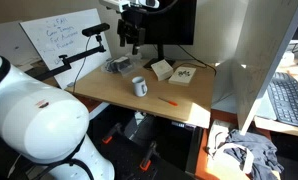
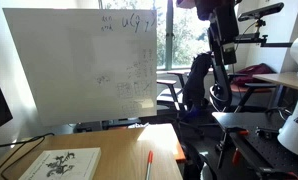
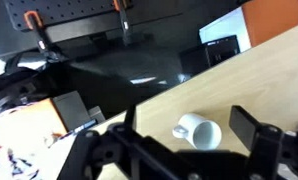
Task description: Put the pen in the mug
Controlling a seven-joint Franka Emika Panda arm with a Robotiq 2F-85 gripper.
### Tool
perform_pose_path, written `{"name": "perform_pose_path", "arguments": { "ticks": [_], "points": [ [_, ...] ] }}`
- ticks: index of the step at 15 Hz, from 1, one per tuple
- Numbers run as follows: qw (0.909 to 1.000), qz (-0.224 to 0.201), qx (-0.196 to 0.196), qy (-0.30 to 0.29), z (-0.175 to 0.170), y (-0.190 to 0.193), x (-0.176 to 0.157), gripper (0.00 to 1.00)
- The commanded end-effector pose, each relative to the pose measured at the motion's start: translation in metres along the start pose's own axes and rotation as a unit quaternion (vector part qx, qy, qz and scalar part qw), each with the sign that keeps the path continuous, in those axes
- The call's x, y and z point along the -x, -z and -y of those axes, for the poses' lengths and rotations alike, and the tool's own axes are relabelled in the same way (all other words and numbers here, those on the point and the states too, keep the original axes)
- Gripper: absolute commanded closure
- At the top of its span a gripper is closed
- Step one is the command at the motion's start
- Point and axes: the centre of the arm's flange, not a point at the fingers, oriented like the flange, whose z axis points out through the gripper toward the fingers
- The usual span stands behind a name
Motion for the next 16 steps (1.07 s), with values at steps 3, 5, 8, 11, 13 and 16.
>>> {"name": "perform_pose_path", "arguments": {
  "ticks": [3, 5, 8, 11, 13, 16],
  "points": [
    [0.9981, -0.012, 0.001, -0.06, 0.003, -0.003, -0.01, 0.0],
    [0.9922, -0.034, 0.002, -0.12, 0.005, -0.011, -0.029, 0.0],
    [0.9778, -0.069, -0.014, -0.197, 0.001, -0.035, -0.074, 0.0],
    [0.9563, -0.097, -0.027, -0.274, -0.018, -0.074, -0.125, 0.0],
    [0.9383, -0.112, -0.031, -0.326, -0.033, -0.101, -0.151, 0.0],
    [0.906, -0.123, -0.04, -0.403, -0.057, -0.136, -0.185, 0.0]
  ]
}}
